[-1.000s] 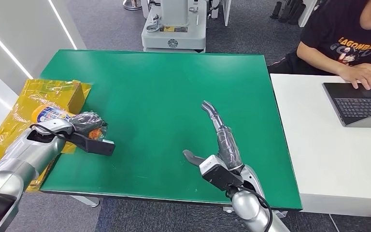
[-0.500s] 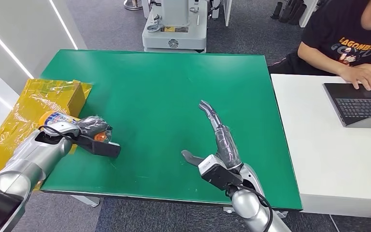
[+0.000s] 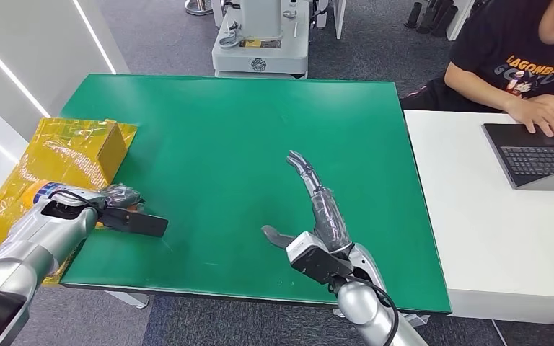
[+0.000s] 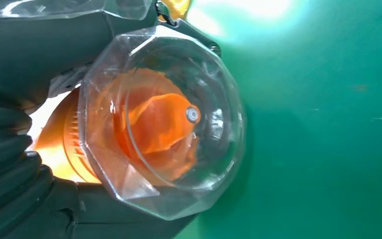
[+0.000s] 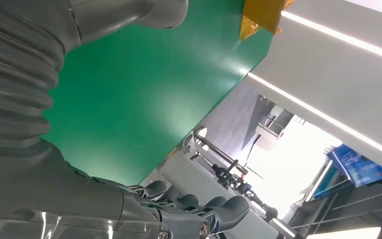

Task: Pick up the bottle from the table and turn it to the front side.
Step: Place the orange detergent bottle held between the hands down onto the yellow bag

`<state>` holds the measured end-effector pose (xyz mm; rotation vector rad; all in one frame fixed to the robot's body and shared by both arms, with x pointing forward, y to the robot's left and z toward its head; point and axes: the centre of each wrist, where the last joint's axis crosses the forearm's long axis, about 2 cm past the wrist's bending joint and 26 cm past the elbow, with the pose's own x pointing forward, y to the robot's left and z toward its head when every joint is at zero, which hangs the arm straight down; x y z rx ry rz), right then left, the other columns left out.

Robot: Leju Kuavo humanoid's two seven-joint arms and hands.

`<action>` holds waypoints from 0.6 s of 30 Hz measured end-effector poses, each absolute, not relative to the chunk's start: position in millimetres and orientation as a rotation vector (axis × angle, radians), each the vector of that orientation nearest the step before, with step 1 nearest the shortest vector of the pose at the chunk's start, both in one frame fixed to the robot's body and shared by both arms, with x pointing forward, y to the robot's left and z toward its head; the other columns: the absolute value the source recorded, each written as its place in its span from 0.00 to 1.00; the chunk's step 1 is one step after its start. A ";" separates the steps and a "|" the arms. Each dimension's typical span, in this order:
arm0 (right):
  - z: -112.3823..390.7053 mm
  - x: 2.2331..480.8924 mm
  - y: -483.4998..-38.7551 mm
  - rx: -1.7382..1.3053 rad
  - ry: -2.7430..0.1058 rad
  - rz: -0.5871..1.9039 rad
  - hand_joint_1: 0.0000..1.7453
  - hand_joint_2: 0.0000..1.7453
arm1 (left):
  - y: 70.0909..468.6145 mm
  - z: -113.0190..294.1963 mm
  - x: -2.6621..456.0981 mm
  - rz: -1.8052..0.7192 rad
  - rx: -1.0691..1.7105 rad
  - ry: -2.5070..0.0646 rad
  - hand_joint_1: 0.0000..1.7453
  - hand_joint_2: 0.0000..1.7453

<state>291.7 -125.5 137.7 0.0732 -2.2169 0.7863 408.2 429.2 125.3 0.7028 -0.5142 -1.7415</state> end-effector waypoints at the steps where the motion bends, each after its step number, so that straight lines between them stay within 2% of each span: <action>1: 137.4 291.6 -124.7 0.074 -2.215 0.786 0.00 1.00 | 430.5 125.4 407.9 -1.740 0.704 -0.511 1.00 1.00; 5: 135.9 291.4 -122.6 0.077 -2.209 0.784 0.00 1.00 | 432.7 125.7 407.4 -1.739 0.707 -0.506 1.00 1.00; 6: 135.7 291.3 -122.3 0.078 -2.207 0.783 0.00 1.00 | 433.0 125.7 407.3 -1.740 0.706 -0.506 0.97 1.00; 9: 135.2 291.3 -121.9 0.078 -2.205 0.784 0.00 1.00 | 433.4 125.8 407.2 -1.742 0.690 -0.512 0.22 1.00; 10: 135.0 291.3 -121.9 0.078 -2.204 0.784 0.00 1.00 | 433.3 125.8 407.3 -1.743 0.685 -0.514 0.00 1.00; 18: 134.0 290.8 -122.2 0.077 -2.201 0.785 0.00 1.00 | 432.2 126.2 408.0 -1.754 0.720 -0.569 0.00 1.00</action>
